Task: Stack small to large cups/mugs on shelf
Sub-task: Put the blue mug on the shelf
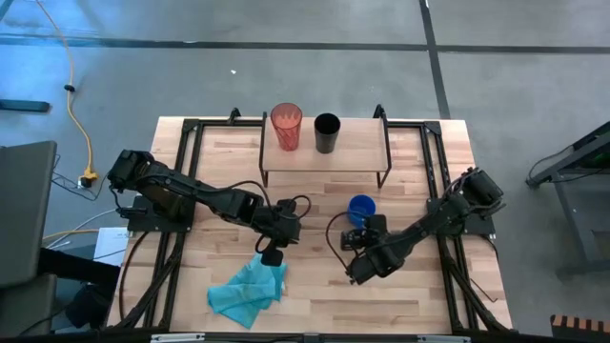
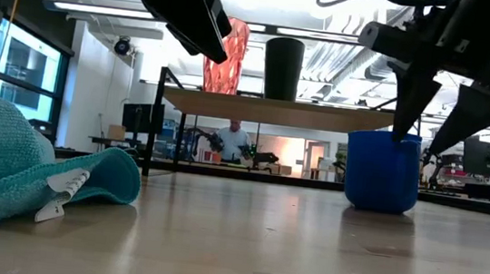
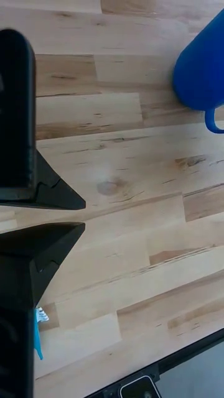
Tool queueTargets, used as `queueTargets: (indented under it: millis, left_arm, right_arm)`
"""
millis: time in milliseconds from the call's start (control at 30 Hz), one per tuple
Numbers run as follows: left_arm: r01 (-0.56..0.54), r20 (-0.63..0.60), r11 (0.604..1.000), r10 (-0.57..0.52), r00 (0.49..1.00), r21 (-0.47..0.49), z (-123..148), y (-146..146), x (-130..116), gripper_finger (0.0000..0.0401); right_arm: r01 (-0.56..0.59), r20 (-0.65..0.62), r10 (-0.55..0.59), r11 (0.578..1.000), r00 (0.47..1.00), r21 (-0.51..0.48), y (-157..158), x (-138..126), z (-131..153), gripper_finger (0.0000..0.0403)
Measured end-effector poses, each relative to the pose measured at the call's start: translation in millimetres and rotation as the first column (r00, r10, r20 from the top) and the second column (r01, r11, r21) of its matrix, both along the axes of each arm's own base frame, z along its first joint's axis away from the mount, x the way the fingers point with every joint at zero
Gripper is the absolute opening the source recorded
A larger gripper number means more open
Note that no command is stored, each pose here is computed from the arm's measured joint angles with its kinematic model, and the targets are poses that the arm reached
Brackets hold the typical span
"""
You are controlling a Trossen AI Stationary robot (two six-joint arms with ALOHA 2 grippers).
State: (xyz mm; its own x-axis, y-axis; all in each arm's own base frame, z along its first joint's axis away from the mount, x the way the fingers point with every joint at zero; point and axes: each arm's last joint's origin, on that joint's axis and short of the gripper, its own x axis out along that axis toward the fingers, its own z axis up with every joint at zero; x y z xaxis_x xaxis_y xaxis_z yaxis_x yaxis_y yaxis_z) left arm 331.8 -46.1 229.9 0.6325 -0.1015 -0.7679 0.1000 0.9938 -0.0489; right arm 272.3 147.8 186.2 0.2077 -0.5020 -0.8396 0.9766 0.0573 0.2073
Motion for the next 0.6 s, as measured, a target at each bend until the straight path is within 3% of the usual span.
queueTargets:
  millis: [200,600]
  left_arm:
    - [0.001,-0.002,1.0,-0.001,1.0,0.001,0,0,0,0.0033]
    - [0.002,-0.026,1.0,-0.002,1.0,0.005,-2,0,-2,0.0033]
  right_arm:
    - [-0.011,0.009,0.011,0.999,1.0,-0.033,-7,5,0,0.0168]
    - [-0.025,-0.019,0.024,0.999,1.0,-0.04,-14,8,0,0.0048]
